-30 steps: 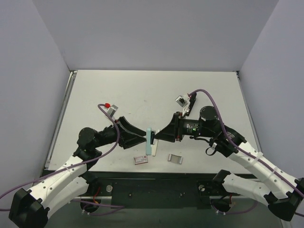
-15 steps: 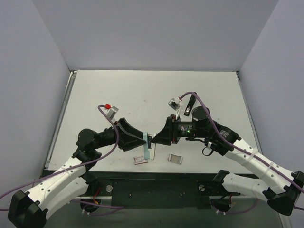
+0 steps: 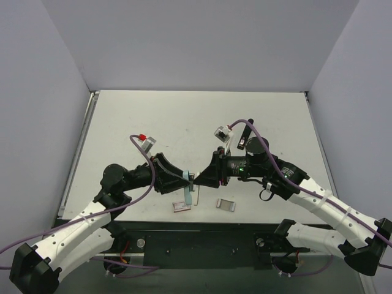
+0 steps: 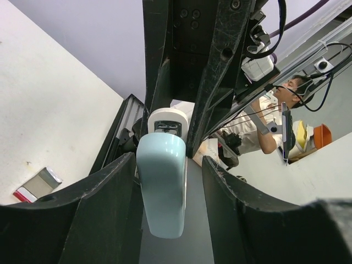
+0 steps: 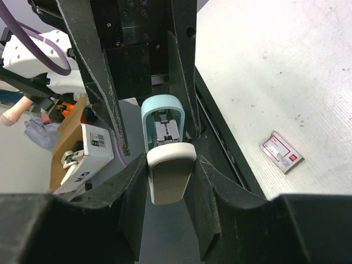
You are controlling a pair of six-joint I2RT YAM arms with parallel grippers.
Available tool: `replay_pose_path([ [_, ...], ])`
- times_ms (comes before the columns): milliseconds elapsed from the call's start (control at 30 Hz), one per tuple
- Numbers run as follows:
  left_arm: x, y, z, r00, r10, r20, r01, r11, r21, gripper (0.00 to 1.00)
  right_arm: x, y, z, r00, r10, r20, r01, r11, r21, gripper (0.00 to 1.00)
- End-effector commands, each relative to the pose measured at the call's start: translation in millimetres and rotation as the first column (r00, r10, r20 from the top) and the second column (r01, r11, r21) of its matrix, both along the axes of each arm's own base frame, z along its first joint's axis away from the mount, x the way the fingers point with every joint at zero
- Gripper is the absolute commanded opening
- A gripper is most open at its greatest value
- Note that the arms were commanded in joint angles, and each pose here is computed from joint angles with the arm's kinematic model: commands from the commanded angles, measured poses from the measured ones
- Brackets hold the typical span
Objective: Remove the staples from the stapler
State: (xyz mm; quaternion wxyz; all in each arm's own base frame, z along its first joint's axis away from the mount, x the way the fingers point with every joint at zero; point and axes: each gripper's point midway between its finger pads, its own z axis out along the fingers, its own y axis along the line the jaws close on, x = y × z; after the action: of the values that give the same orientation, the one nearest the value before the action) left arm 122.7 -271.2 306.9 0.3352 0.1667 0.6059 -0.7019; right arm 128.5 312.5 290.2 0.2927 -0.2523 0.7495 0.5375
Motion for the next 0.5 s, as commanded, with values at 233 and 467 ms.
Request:
replay_pose_path([
  [233, -2.7, 0.3, 27.1, 0.996, 0.006, 0.083, -0.002, 0.999, -0.046, 0.45, -3.1, 0.9, 20.2, 0.996, 0.015, 0.084, -0.021, 0.997, 0.070, 0.04],
  [467, -4.5, -0.3, 28.2, 0.996, -0.001, 0.092, 0.006, 0.999, -0.049, 0.26, -4.8, -2.5, 16.6, 0.996, 0.012, 0.088, -0.017, 0.998, 0.066, 0.03],
])
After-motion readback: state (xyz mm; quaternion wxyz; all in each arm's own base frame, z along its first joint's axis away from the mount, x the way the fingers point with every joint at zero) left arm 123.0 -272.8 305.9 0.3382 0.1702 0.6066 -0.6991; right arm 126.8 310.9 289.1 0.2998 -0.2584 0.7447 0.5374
